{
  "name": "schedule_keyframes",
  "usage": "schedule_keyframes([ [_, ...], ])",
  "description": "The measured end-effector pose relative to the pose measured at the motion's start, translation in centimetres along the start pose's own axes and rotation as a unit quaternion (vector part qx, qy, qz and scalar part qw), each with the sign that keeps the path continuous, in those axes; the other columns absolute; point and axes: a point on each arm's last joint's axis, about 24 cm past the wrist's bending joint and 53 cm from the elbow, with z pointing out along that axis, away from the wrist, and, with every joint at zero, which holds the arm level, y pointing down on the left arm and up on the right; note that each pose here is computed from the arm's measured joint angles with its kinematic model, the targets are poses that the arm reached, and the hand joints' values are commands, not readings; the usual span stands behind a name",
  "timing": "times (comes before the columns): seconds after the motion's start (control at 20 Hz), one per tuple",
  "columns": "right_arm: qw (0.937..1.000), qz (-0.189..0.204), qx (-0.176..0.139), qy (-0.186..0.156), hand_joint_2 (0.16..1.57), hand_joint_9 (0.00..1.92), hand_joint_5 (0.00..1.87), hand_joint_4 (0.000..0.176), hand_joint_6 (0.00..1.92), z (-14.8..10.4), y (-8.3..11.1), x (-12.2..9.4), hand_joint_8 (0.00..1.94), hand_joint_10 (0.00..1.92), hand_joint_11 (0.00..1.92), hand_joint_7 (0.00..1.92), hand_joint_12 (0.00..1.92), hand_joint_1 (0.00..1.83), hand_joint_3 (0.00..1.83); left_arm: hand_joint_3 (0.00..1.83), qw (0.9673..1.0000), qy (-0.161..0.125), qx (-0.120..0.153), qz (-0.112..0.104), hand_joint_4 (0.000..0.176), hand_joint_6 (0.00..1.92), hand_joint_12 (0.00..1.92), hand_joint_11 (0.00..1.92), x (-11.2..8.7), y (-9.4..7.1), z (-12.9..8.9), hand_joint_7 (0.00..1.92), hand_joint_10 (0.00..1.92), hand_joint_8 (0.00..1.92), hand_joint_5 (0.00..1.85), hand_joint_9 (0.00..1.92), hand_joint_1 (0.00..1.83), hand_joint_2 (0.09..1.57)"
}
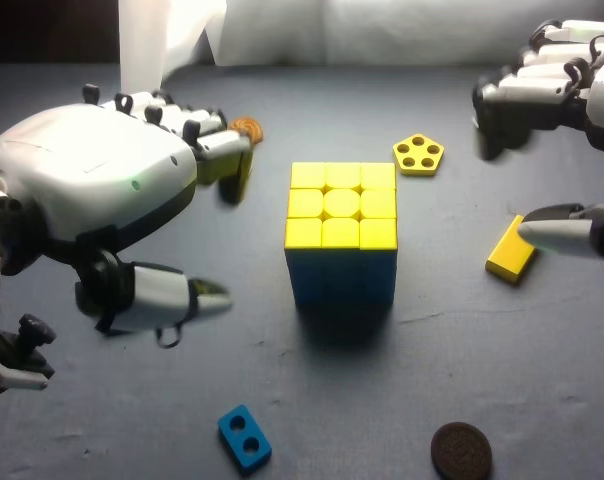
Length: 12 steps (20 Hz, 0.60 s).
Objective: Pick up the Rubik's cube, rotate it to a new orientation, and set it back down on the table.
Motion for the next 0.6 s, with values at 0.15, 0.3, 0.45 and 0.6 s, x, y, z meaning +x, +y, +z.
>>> schedule_keyframes([
  [0.15,1.0,0.0,-0.001,0.0,1.22,0.1,0.06,0.0,0.02,0.0,0.1,0.0,0.0,0.15,0.0,0.21,0.57,0.46,0.01,0.02,1.0,-0.003,0.001,0.001,0.041,0.0,0.39,0.0,-0.2,-0.1,0.0,0.0,0.01,0.0,0.0,0.02,0.68,1.19],
  [0.3,1.0,-0.002,0.0,0.002,1.23,0.11,0.05,0.0,0.0,0.0,0.0,0.2,0.0,0.08,0.0,0.16,0.43,0.46,0.01,0.01,1.0,-0.002,0.0,0.0,0.035,0.0,0.39,0.0,-0.2,0.0,0.0,0.01,0.01,0.0,0.0,0.04,0.66,1.2],
  [0.45,1.0,-0.006,-0.001,0.002,1.23,0.13,0.03,0.0,0.0,0.0,0.1,0.2,0.0,0.06,0.0,0.14,0.39,0.45,0.0,0.0,1.0,0.003,-0.004,-0.008,0.029,0.0,0.55,0.0,0.4,0.0,0.5,0.04,0.01,0.01,0.02,0.08,0.66,1.19],
  [0.6,1.0,-0.008,-0.002,0.003,1.22,0.14,0.06,0.0,0.01,0.1,0.1,0.3,0.0,0.03,0.0,0.14,0.34,0.46,0.0,0.0,0.9995,0.014,-0.011,-0.024,0.037,0.0,0.4,0.0,1.2,0.0,1.3,0.0,0.0,0.0,0.0,0.06,0.65,1.2],
])
